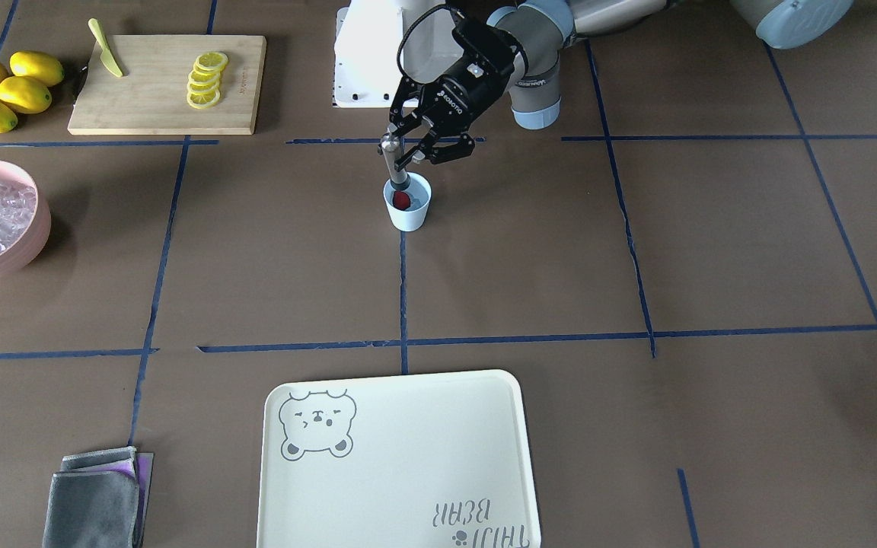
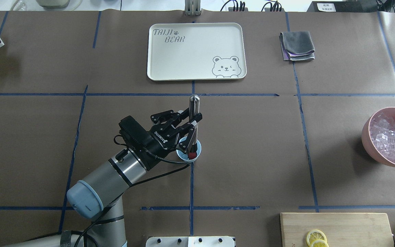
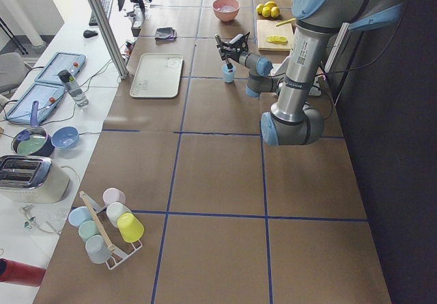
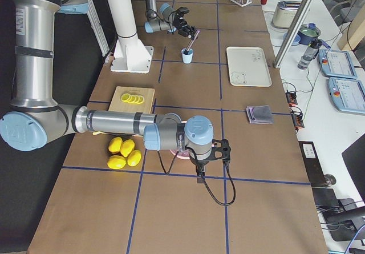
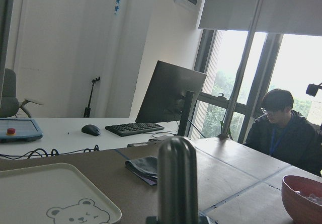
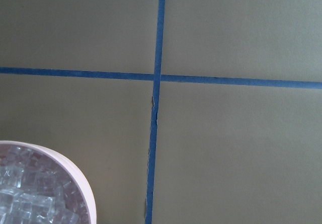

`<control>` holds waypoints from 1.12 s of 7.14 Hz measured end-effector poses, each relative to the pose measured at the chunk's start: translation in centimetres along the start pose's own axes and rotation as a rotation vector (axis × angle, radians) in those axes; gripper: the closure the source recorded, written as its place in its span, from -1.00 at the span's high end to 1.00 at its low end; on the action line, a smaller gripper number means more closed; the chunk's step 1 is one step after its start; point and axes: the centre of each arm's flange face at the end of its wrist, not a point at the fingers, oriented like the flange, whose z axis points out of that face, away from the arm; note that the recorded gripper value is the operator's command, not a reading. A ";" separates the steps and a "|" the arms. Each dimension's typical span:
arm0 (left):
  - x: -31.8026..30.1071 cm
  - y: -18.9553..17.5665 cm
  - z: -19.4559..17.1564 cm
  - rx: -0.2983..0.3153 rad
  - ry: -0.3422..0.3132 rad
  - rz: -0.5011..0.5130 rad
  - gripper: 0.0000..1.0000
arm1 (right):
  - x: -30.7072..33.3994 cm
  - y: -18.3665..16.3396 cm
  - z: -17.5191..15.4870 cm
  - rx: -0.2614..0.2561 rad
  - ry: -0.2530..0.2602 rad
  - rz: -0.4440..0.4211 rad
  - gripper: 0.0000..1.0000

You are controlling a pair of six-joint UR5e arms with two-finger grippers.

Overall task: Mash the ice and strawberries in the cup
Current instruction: 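Lift the muddler out of the cup with the left gripper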

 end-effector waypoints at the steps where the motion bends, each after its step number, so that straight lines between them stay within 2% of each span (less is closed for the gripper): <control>1: -0.4 -2.4 -0.2 0.020 0.000 0.003 -1.00 | 0.0 0.1 0.0 0.001 0.000 -0.001 0.99; 3: -3.5 -7.7 0.8 0.018 -0.028 -0.006 -1.00 | -0.2 0.1 -0.2 0.006 -0.004 -0.005 0.99; 4: -6.8 -10.0 1.9 -0.025 -0.067 -0.029 -1.00 | -0.4 0.1 -0.4 0.010 -0.009 -0.008 0.99; 6: -16.3 -14.1 2.0 -0.169 -0.174 -0.100 -1.00 | -0.9 -0.3 -0.9 0.020 -0.014 -0.017 0.99; 8: -26.2 -17.4 -0.7 -0.386 -0.310 -0.181 -1.00 | -1.5 -0.7 -1.3 0.028 -0.029 -0.025 0.99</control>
